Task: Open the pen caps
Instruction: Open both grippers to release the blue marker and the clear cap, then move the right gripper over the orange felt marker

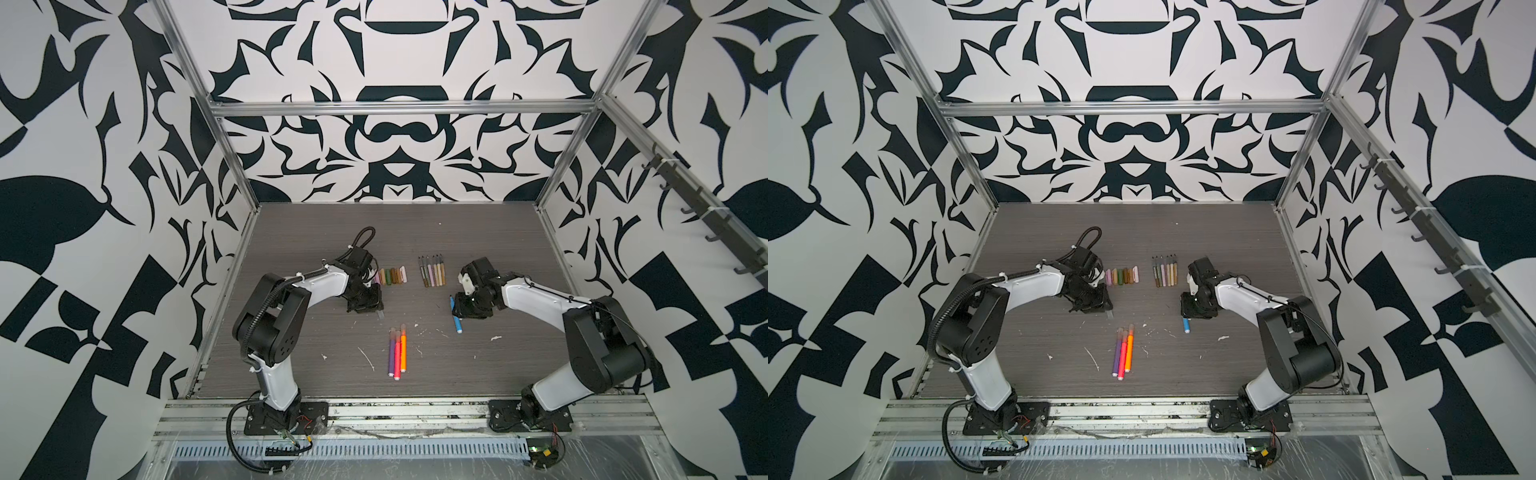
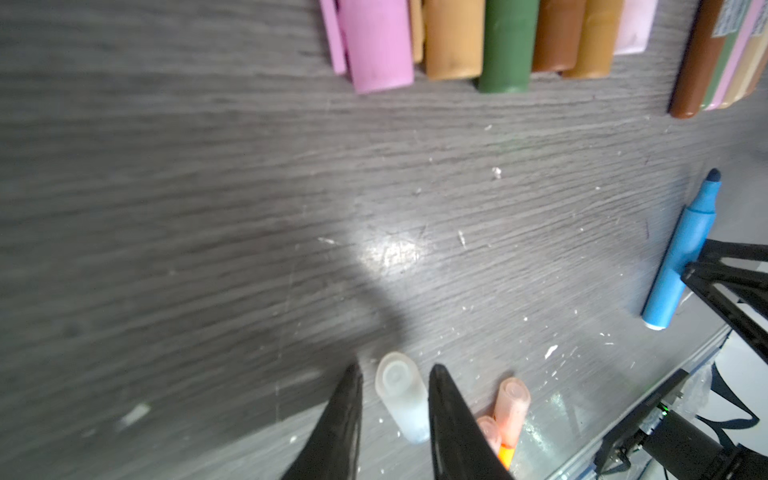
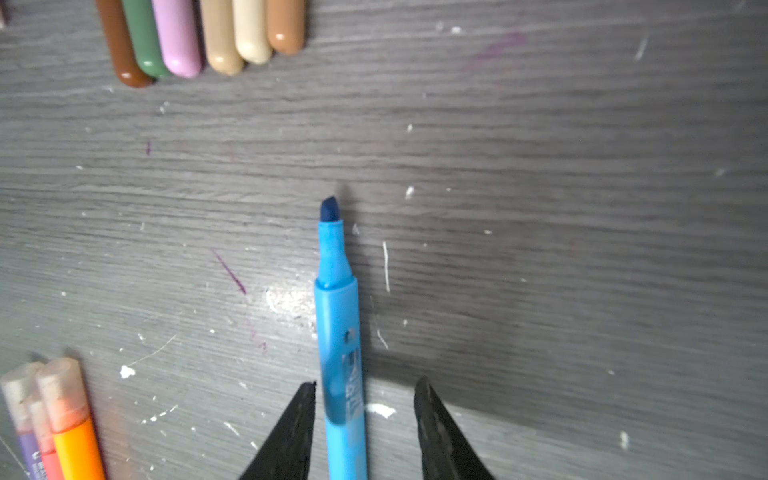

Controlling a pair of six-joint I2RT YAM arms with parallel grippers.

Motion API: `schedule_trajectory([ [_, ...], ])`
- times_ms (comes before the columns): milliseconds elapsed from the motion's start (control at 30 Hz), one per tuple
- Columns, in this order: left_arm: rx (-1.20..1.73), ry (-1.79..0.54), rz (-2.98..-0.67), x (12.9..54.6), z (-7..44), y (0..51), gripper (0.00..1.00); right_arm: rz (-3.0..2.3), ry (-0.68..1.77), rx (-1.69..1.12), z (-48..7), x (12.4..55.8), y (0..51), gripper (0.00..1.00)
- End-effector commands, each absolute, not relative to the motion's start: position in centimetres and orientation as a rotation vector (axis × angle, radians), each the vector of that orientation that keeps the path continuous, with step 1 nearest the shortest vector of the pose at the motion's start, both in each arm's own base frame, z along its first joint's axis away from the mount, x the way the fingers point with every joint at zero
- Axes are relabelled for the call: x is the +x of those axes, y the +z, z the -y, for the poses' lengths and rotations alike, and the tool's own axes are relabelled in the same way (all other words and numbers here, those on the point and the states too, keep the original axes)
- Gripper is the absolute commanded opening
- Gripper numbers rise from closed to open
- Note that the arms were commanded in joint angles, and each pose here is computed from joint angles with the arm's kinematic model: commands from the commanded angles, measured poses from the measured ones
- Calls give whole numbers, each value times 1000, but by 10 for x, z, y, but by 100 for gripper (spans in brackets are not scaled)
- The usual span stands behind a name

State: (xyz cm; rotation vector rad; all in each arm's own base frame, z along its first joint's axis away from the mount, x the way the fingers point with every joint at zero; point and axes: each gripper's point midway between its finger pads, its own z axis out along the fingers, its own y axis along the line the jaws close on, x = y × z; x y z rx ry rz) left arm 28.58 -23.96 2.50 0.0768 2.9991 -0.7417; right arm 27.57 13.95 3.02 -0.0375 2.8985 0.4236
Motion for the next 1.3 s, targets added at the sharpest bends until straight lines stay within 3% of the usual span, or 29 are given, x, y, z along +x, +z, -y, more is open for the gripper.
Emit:
schedule_trajectory([
  [0, 73, -688, -3050, 280, 235, 19, 32, -2851, 429, -26, -137, 274, 50, 43],
  [267, 70, -669, -3000, 288, 234, 35, 32, -2785, 435, -69, -152, 254, 86, 42],
  [700, 12, -688, -2640, 308, 220, 131, 36, -2806, 419, -474, -299, 165, 59, 41],
  [1033, -11, -707, -2657, 293, 214, 120, 36, -2833, 386, -502, -316, 160, 43, 40],
  [1267, -2, -715, -2660, 290, 213, 119, 36, -2841, 196, -470, -293, 166, 35, 39],
])
